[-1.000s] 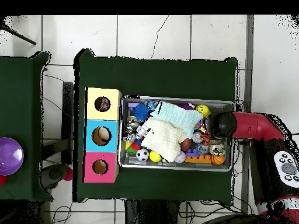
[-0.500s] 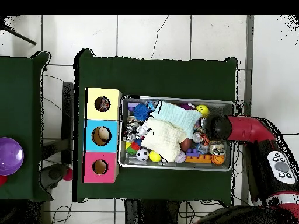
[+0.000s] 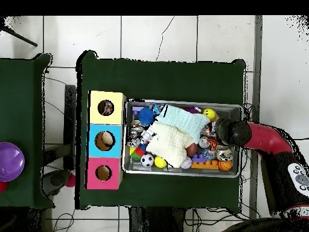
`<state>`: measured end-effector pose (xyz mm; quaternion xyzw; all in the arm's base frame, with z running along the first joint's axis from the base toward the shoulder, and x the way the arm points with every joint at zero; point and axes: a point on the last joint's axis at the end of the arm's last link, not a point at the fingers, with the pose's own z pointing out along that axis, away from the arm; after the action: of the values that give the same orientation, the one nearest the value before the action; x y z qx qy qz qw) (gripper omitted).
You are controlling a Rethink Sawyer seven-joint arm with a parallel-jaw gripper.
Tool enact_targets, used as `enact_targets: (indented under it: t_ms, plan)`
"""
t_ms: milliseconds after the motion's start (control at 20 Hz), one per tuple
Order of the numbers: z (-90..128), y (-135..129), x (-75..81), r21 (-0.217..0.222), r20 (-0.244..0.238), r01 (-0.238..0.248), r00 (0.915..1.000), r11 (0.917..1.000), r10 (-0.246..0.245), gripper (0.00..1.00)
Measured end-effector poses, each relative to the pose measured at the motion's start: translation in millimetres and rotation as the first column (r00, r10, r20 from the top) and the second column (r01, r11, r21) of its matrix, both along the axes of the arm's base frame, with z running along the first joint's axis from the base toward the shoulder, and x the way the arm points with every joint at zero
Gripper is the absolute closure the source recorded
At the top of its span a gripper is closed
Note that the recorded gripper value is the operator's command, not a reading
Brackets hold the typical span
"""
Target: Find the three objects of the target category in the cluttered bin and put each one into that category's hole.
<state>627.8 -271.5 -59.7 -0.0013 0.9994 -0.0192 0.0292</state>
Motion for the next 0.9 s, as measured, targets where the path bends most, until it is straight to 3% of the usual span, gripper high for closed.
enact_targets:
  t_ms: [450, 800, 850, 900]
  plan:
    - [0, 4, -2.7, 0.012, -0.035, 0.003, 0.9994, 0.9999, -0.003, 0.0]
    - [0, 12, -9.4, 0.031, -0.125, -0.003, 0.9921, 0.9995, 0.006, 0.0]
    - [-1, 14, -12.4, 0.039, -0.15, -0.001, 0.9887, 0.9993, 0.007, 1.0]
    - [-1, 14, -12.5, 0.039, -0.152, -0.001, 0.9884, 0.9992, 0.007, 1.0]
